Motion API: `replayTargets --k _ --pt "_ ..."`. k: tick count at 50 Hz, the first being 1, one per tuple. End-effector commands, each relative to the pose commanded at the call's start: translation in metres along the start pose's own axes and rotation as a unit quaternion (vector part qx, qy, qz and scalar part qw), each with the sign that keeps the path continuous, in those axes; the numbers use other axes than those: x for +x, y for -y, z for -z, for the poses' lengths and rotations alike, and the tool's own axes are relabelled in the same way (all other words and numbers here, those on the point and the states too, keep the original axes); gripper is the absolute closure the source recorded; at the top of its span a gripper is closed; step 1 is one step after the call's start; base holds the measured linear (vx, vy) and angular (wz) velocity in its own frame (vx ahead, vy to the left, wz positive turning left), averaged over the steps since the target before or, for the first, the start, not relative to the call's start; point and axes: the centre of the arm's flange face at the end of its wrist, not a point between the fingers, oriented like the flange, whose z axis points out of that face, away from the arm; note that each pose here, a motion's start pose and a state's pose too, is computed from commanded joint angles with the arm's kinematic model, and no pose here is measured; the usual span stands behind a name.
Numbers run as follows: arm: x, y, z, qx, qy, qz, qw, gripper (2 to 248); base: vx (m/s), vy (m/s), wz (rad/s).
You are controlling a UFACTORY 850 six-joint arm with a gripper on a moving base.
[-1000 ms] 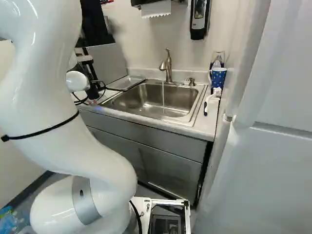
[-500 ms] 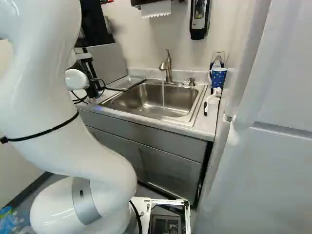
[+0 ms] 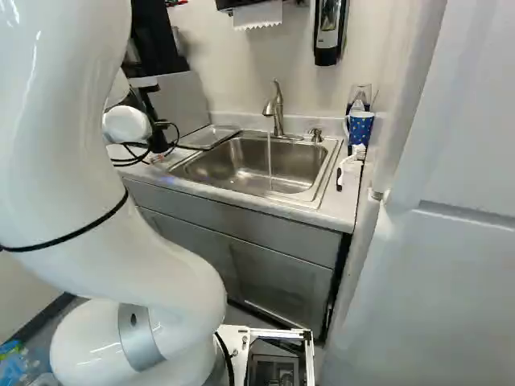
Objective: Rinse the cup and place it in the tray
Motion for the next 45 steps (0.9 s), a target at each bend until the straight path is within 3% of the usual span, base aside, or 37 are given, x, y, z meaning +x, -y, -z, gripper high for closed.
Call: replayTargets --k 45 --pt "0.026 -0.067 0.037 -0.068 0.014 -0.019 0.9974 125 0.000 0.000 0.000"
